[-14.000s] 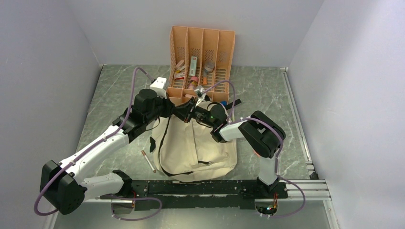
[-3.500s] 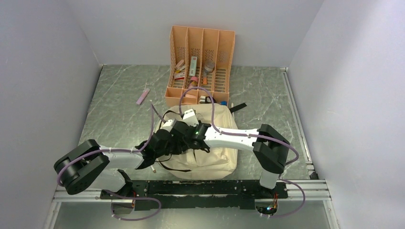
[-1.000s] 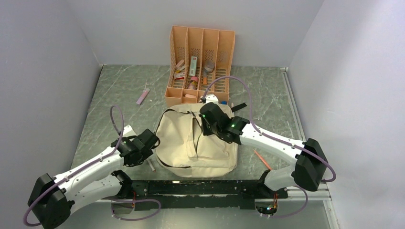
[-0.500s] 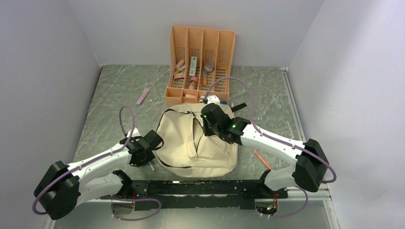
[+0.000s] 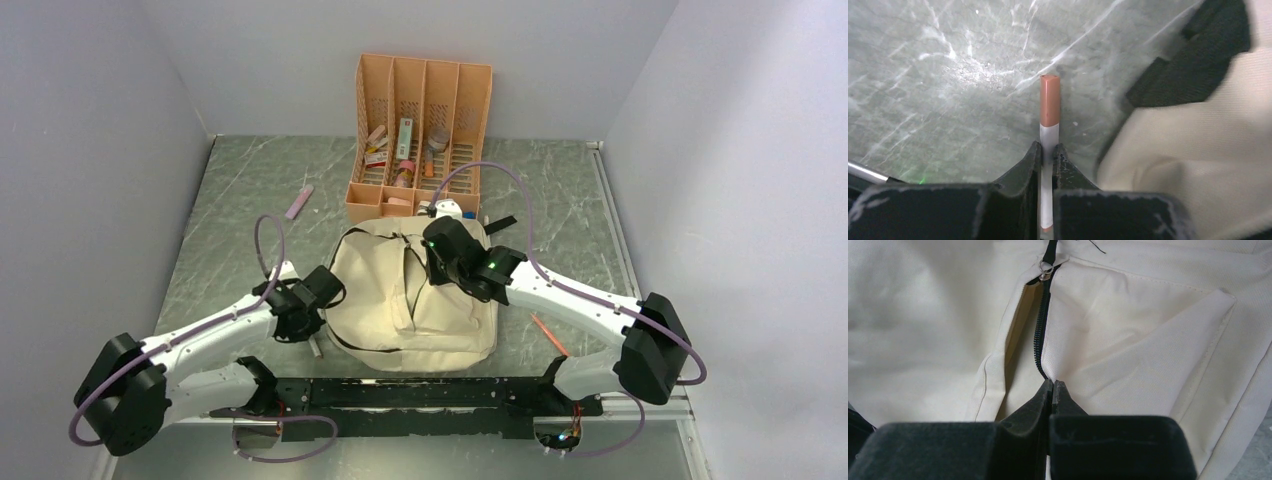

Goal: Pack the student bag
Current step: Pick up the stationery from the center of the board.

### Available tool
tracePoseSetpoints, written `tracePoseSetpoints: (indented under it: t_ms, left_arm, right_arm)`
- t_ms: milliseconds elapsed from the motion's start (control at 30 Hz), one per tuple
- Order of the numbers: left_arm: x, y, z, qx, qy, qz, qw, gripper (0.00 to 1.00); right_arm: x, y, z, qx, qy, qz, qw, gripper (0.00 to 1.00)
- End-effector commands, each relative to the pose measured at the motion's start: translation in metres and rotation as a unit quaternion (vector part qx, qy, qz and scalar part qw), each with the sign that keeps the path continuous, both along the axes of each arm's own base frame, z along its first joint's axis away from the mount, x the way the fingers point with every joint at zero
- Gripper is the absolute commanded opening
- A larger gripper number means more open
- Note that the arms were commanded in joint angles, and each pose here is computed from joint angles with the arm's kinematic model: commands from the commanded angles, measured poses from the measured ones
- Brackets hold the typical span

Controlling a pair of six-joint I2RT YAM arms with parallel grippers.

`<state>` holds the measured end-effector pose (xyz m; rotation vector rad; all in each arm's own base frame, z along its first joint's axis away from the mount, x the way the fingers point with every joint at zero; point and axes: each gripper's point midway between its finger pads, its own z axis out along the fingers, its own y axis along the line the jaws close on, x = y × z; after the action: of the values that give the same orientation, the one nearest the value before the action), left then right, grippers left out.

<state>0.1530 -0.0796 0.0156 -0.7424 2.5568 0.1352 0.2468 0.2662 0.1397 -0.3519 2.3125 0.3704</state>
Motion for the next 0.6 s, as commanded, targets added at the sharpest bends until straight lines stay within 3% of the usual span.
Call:
tracePoseSetpoints:
  t_ms: [0, 133, 267, 400, 567]
  left_arm:
    - [0.023, 0.001, 0.055, -0.001, -0.063, 0.015, 0.998, 0.05]
    - [0.056, -0.008, 0.130, -0.021, -0.178, -0.033, 0.983, 0.05]
    - [0.086, -0.063, 0.196, -0.103, -0.289, -0.177, 0.935, 0.05]
    - [0.089, -0.123, 0.212, -0.181, -0.296, -0.294, 0.891, 0.05]
    - [0.086, -0.173, 0.203, -0.253, -0.289, -0.373, 0.844, 0.05]
  right_arm:
    - [0.013, -0.007, 0.017, 0.006, -0.033, -0.021, 0.999, 0.00]
    - [0.014, -0.006, 0.020, 0.005, -0.036, -0.019, 0.999, 0.00]
    - [0.014, -0.005, 0.026, 0.018, -0.044, -0.017, 0.999, 0.00]
    - [0.015, -0.004, 0.033, 0.026, -0.051, -0.017, 0.998, 0.00]
    - [0.014, -0.003, 0.040, 0.037, -0.053, -0.017, 0.998, 0.00]
